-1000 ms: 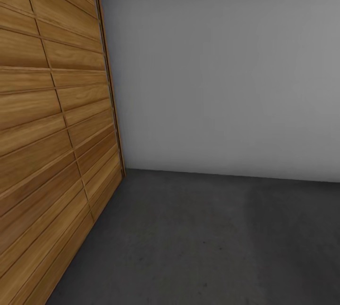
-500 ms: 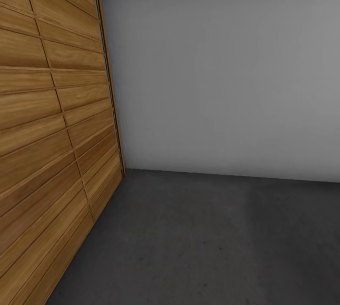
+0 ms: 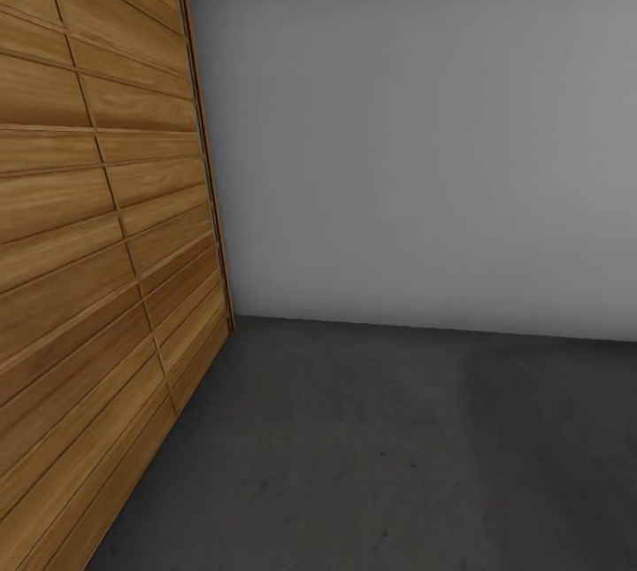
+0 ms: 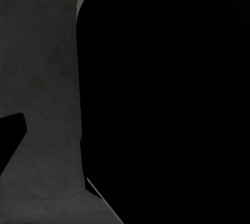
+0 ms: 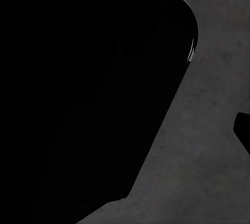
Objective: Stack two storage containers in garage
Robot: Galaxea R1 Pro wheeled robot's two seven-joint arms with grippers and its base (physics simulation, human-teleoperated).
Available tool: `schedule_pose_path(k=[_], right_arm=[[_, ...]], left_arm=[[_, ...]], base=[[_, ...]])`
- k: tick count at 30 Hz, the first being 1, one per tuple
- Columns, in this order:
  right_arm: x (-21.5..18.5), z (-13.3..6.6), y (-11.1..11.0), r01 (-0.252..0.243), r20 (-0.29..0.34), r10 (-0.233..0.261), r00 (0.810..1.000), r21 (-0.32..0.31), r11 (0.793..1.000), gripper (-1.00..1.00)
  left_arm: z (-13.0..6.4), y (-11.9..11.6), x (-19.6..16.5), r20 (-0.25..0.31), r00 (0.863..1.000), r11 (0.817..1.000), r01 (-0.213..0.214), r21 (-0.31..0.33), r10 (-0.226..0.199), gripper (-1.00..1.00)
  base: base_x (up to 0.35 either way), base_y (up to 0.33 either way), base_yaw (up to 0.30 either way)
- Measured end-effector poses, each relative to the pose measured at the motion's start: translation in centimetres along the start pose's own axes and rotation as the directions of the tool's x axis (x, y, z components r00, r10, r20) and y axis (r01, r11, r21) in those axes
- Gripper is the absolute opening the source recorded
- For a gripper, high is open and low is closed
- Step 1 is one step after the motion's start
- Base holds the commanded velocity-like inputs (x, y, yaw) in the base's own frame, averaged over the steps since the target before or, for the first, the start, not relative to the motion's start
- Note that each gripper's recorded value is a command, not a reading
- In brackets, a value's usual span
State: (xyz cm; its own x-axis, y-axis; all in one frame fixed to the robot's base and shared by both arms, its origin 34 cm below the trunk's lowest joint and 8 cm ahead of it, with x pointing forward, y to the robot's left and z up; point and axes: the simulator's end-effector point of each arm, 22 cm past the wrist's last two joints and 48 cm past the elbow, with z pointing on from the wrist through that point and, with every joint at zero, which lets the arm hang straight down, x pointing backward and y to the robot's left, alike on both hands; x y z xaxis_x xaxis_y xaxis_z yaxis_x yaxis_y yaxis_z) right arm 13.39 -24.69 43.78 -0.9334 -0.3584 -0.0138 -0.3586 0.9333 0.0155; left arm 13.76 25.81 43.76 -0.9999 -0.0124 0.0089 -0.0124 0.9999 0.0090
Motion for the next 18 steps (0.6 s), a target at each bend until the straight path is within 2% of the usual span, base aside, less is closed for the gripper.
schedule_pose_path(k=[10,18], right_arm=[[-0.03,0.00,0.09,-0.003,0.000,0.003,1.000,-0.001,1.000,1.00],[0.01,0.00,0.00,-0.004,0.000,0.004,1.000,-0.001,1.000,1.00]], left_arm=[[0.00,0.03,0.00,0.000,1.000,1.000,0.000,0.000,0.000,1.00],[0.00,0.03,-0.01,0.000,1.000,1.000,0.001,0.000,-0.001,1.00]], base=[[0.000,0.000,-0.012],[0.000,0.000,-0.237]])
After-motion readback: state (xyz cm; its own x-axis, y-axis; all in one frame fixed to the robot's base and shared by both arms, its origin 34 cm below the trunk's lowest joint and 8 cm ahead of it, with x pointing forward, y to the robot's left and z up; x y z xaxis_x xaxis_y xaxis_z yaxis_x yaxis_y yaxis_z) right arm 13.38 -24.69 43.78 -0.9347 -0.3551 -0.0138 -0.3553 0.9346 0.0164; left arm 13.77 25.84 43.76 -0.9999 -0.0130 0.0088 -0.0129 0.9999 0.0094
